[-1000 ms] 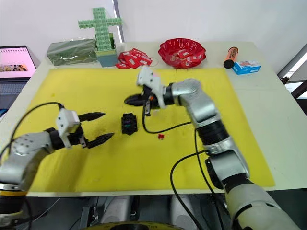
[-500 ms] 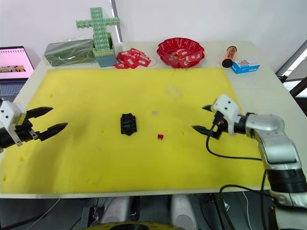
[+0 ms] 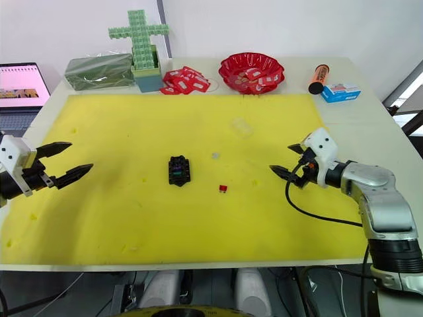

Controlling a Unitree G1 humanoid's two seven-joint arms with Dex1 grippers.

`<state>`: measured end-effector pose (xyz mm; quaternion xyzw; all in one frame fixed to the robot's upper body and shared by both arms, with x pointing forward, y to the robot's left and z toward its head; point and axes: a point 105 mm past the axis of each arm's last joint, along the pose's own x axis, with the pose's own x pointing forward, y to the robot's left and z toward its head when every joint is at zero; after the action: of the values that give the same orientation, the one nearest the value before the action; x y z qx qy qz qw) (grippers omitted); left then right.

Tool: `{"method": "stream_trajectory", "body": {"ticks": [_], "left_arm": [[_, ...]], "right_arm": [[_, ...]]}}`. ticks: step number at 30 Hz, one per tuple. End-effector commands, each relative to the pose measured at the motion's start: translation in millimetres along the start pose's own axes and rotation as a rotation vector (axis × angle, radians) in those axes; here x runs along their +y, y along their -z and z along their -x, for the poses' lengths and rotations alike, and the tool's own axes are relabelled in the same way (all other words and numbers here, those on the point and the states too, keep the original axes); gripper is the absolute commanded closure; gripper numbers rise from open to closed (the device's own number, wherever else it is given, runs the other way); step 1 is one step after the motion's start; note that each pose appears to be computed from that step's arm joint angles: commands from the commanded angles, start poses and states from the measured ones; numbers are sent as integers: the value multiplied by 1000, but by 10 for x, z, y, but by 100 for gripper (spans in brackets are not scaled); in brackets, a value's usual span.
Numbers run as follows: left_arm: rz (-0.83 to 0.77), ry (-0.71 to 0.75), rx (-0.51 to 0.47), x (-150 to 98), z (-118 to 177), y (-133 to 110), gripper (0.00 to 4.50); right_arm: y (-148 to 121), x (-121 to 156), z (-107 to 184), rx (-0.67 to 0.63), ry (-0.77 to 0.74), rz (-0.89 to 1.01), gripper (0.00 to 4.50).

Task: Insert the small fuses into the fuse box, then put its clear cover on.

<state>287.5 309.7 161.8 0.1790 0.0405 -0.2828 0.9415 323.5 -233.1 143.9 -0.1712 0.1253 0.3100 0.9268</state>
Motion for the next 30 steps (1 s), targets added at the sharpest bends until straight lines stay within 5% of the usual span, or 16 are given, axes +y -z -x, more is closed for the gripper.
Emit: {"method": "stream_trajectory", "body": {"ticks": [1, 9, 13, 21, 30], "left_arm": [[-39, -28, -57, -5, 14, -148, 0], [-60, -5, -101, -139, -37, -241, 0], [-121, 60, -211, -254, -137, -429, 0], [-60, 469, -240, -976, -145, -684, 0], [-153, 655, -308, -1525, -144, -701, 0]], "right_arm": [[-203, -170, 4, -84, 96, 57, 2], [-202, -100, -17, -17, -66, 16, 2], [-295, -52, -99, 18, -188, -68, 2], [-494, 219, -144, 111, -459, -215, 2], [-578, 560, -244, 194, -626, -484, 2]]}}
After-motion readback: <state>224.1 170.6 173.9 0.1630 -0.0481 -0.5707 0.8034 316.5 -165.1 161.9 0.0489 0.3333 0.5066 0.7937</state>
